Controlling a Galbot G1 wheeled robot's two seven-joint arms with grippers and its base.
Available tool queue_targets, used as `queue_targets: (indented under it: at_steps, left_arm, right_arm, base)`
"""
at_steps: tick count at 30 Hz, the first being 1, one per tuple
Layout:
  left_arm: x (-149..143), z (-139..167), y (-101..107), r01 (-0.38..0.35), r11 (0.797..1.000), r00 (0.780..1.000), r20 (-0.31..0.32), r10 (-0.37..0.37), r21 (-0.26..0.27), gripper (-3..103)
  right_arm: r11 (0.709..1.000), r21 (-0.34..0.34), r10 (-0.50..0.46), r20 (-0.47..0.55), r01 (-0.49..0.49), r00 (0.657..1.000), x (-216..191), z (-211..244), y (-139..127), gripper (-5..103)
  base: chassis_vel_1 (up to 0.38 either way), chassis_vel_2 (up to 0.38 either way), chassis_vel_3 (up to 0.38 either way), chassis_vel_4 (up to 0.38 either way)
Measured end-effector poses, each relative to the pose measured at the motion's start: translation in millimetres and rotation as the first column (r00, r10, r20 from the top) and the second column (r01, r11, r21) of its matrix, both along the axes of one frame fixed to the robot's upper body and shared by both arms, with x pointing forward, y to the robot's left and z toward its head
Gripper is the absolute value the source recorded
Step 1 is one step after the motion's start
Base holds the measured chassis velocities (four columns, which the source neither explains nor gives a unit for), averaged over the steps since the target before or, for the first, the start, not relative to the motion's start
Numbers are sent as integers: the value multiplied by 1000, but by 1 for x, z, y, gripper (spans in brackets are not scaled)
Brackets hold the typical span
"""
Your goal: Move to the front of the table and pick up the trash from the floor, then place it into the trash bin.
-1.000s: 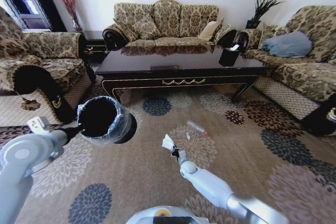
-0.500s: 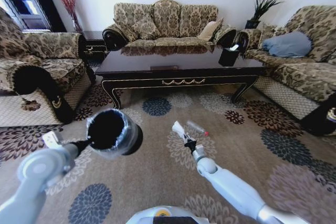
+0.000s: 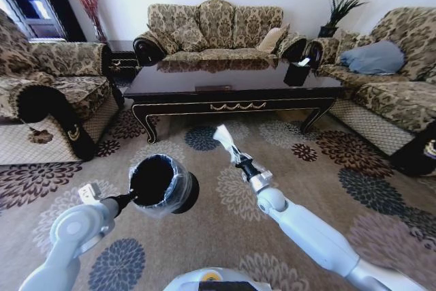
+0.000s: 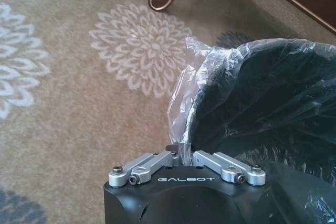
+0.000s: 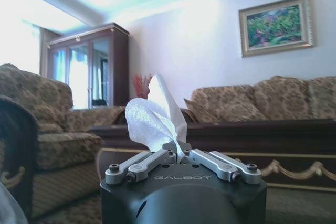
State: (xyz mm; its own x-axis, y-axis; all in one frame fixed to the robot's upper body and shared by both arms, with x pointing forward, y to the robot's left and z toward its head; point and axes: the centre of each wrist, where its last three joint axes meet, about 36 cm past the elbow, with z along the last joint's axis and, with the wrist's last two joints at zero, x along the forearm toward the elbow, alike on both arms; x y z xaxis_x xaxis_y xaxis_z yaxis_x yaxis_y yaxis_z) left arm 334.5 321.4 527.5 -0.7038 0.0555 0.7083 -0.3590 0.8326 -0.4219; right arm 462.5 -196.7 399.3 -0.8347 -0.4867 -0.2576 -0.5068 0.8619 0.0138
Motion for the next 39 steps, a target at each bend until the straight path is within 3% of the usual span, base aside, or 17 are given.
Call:
queue_targets:
  at_steps: [9, 18, 21, 31, 35, 39]
  left_arm:
    - [14, -17, -8, 15, 1000, 999, -36, -16, -20, 0]
    - [43, -32, -12, 19, 999, 998, -55, -21, -36, 0]
    - [57, -38, -13, 19, 999, 998, -61, -21, -45, 0]
    - [84, -44, -20, 30, 998, 998, -56, -33, -63, 0]
    - [89, -42, -19, 29, 997, 998, -47, -32, -67, 0]
    - [93, -38, -17, 28, 997, 999, -37, -31, -66, 0]
  right_arm:
    - [979, 46, 190, 106, -196, 976, 11, 25, 40, 0]
    - [938, -5, 344, 115, -346, 932, 12, 15, 73, 0]
    - [908, -46, 419, 107, -416, 902, 8, -2, 88, 0]
    - [878, -59, 478, 129, -474, 869, 14, -10, 124, 0]
    - [874, -71, 486, 128, -481, 864, 15, -12, 126, 0]
    - [867, -127, 496, 121, -482, 860, 15, -21, 119, 0]
  base:
    - [0, 0, 0, 0]
    - [0, 0, 0, 0]
    - [0, 0, 0, 0]
    - [0, 0, 0, 0]
    - [0, 0, 0, 0]
    - [0, 0, 0, 0]
